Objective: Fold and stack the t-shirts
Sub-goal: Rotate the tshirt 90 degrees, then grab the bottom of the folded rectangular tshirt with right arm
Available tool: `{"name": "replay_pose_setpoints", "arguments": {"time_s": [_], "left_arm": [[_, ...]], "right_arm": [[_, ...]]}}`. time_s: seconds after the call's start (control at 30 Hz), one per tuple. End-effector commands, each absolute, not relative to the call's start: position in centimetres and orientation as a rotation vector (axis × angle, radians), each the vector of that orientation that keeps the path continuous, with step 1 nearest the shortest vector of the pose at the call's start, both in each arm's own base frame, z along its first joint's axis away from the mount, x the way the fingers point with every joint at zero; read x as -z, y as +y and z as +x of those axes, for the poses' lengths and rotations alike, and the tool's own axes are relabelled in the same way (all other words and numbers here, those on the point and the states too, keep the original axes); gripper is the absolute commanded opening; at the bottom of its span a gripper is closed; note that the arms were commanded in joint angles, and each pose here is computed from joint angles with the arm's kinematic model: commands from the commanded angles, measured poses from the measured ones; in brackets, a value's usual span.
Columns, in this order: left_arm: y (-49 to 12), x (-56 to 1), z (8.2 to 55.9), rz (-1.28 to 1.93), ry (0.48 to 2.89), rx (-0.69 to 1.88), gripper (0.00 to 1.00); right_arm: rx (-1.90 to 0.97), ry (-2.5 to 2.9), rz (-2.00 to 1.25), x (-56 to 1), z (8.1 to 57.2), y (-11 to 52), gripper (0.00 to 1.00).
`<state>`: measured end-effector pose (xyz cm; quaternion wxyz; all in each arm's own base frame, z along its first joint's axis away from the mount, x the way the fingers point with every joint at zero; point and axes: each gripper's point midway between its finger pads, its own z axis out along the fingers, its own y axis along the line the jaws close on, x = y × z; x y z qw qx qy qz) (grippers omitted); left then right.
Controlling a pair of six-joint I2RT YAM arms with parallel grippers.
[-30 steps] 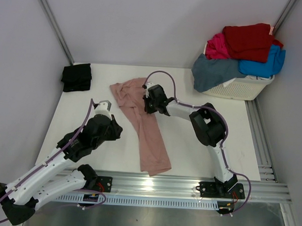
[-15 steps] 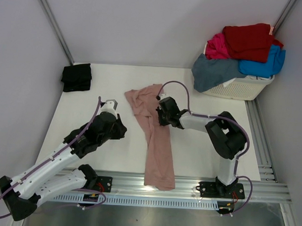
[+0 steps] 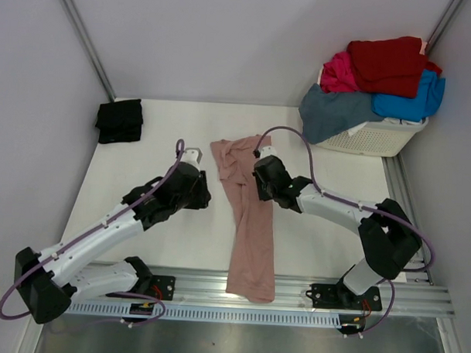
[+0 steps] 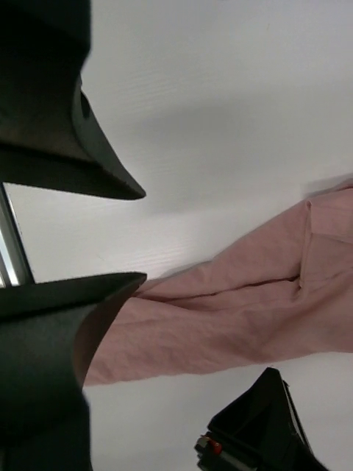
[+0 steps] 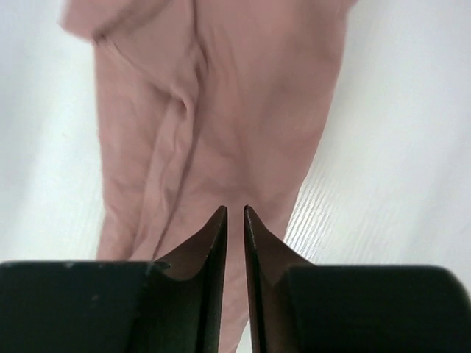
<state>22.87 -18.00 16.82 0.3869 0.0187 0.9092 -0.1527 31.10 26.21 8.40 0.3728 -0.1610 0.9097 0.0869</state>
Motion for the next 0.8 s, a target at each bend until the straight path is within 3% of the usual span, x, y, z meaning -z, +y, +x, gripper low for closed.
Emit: {"name": "replay_pose_setpoints", "arguments": {"time_s": [0.0,0.03,0.1,0.13,0.23,0.4,0.5,0.53,0.77], "left_arm": [[-20.1,-20.5,26.0,0.08,2.214,0.445,0.53],[-20.2,-19.2,27.0,0.079,2.259,0.416,0.65],[-21.2,-19.0,28.1,0.081,2.303,0.461,0.64],[-21.7,-19.7,29.0,0.066,2.305,0.495,0.62],[-22.4,-17.0,30.3,0.025,2.437,0.508,0.57],[-23.9,-13.0,27.1,0.1,2.524,0.677,0.56],[-25.0,-13.2,24.3,0.146,2.437,0.9,0.64],[-26.1,-14.2,23.7,0.19,2.39,1.005,0.67],[-28.8,-12.0,18.6,0.337,2.483,1.099,0.7]], "right_arm": [[-0.247,2.123,-0.318,-16.1,34.3,26.9,0.21],[-0.264,2.092,-0.301,-17.8,34.7,27.3,0.25],[-0.289,2.062,-0.289,-19.6,34.6,27.3,0.33],[-0.296,2.049,-0.282,-20.3,34.6,27.3,0.42],[-0.299,2.041,-0.272,-21.4,33.8,26.4,0.51],[-0.283,2.145,-0.249,-18.6,31.0,24.2,0.53],[-0.396,2.183,-0.237,-16.7,28.1,23.9,0.55],[-0.439,2.172,-0.228,-16.9,27.3,23.8,0.6],[-0.586,2.263,-0.16,-12.4,23.5,23.1,0.66]]}}
